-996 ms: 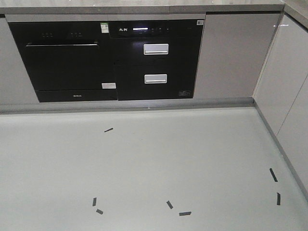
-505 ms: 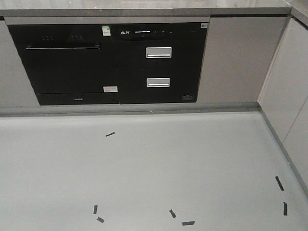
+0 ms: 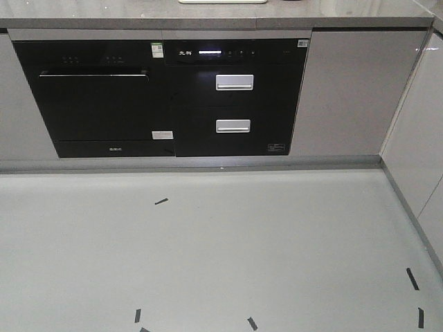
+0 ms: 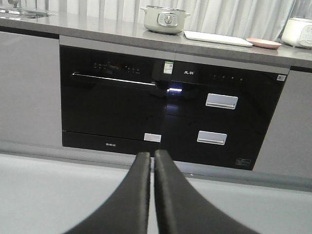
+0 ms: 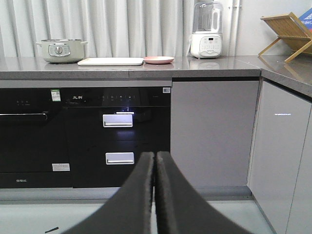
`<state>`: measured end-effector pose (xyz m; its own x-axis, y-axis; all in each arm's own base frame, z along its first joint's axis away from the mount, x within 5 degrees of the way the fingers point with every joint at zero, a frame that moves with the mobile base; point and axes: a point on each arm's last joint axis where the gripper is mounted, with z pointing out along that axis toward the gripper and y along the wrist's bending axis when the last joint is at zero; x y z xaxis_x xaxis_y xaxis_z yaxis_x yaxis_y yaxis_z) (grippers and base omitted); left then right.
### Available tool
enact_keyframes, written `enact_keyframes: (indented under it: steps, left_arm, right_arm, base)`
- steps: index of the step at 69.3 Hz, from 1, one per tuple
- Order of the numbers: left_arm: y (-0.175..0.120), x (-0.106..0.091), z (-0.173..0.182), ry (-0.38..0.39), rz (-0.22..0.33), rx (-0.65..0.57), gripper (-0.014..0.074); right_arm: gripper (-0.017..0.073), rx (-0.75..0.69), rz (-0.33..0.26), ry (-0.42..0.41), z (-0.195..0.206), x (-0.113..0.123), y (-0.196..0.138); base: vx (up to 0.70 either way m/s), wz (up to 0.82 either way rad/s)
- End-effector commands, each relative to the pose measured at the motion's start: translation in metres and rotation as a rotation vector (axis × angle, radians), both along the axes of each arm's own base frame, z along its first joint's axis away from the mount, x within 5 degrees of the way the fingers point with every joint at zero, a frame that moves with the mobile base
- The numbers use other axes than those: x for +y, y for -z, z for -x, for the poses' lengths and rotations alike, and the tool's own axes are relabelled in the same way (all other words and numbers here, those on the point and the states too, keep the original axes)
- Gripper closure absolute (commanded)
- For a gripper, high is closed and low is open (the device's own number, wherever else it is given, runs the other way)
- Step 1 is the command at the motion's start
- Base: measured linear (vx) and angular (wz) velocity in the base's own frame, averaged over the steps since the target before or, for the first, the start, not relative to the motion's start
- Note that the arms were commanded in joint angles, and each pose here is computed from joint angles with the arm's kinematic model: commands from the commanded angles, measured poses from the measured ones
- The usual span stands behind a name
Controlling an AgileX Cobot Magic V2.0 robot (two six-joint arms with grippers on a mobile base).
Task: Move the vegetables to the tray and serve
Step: 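Drive the base forward toward the counter with the pot and tray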
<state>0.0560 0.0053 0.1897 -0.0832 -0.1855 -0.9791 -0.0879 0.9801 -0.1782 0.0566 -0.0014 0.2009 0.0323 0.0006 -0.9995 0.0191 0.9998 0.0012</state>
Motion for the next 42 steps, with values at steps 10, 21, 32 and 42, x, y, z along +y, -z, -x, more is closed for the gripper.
enact_keyframes:
  steps: [10, 21, 32, 42]
  left_arm:
    - [0.0019, -0.0014, -0.0004, 0.015, 0.013, -0.055, 0.0599]
    - [0.0019, -0.0014, -0.0004, 0.015, 0.013, -0.055, 0.0599]
    - [0.0019, -0.0014, -0.0004, 0.015, 0.013, -0.055, 0.0599]
    - [0.0019, -0.0014, -0.0004, 0.015, 0.013, -0.055, 0.0599]
  right_arm:
    - [0.0561, -0.059, 0.018, -0.011, 0.0002, 0.0013, -0.0011]
    - [0.0561, -0.059, 0.018, -0.011, 0.0002, 0.0013, -0.0011]
    - [0.0561, -0.059, 0.018, -0.011, 0.0002, 0.0013, -0.0011]
    - [0.0561, -0.059, 0.018, -0.011, 0.0002, 0.0013, -0.0011]
  base:
    - [0.14, 0.01]
    - [0.15, 0.02]
    - [0.15, 0.02]
    - [0.15, 0.02]
